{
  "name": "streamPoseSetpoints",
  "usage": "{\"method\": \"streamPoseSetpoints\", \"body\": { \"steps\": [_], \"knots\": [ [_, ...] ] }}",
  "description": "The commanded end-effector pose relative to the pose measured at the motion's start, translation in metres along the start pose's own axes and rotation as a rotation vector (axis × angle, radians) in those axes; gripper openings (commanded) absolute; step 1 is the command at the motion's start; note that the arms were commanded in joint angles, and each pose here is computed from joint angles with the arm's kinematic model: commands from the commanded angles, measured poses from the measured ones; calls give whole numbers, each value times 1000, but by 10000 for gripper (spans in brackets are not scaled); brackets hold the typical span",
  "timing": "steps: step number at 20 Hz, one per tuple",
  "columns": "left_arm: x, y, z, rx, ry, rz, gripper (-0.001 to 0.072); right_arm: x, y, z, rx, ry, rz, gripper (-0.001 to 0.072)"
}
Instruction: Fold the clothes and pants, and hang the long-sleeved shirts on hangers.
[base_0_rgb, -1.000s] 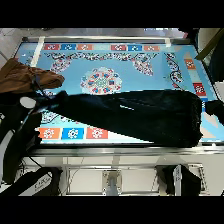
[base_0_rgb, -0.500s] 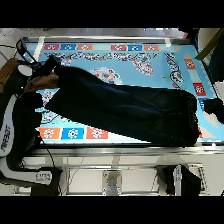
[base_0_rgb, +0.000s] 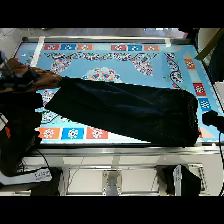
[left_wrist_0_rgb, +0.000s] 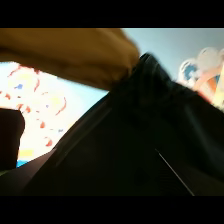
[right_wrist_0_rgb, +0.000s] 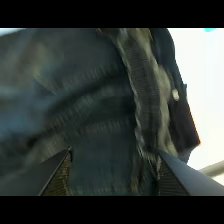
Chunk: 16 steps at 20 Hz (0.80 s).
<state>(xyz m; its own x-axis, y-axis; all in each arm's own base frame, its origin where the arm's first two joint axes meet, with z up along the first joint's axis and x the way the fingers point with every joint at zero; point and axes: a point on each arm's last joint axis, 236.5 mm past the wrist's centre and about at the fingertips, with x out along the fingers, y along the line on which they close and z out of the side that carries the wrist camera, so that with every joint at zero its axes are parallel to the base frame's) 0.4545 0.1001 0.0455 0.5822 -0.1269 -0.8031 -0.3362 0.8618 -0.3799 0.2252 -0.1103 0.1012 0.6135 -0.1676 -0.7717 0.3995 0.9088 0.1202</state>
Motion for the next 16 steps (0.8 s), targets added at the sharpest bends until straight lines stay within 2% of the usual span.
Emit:
{"method": "streamPoseSetpoints", "body": {
  "steps": [1,3,5,12,16],
  "knots": [
    [-11,49,-103,-153,83,55,699,15,2,-35,-12,111,24,559],
    [-4,59,-121,-323,-55,48,693,17,21,-32,-3,92,108,559],
    [8,63,-129,-446,-104,21,511,16,33,-25,-4,63,158,559],
    [63,65,-140,-532,26,-23,496,15,41,-22,8,49,191,559],
    [76,60,-116,-535,-25,-51,481,15,42,-22,11,49,194,559]
  ]
}}
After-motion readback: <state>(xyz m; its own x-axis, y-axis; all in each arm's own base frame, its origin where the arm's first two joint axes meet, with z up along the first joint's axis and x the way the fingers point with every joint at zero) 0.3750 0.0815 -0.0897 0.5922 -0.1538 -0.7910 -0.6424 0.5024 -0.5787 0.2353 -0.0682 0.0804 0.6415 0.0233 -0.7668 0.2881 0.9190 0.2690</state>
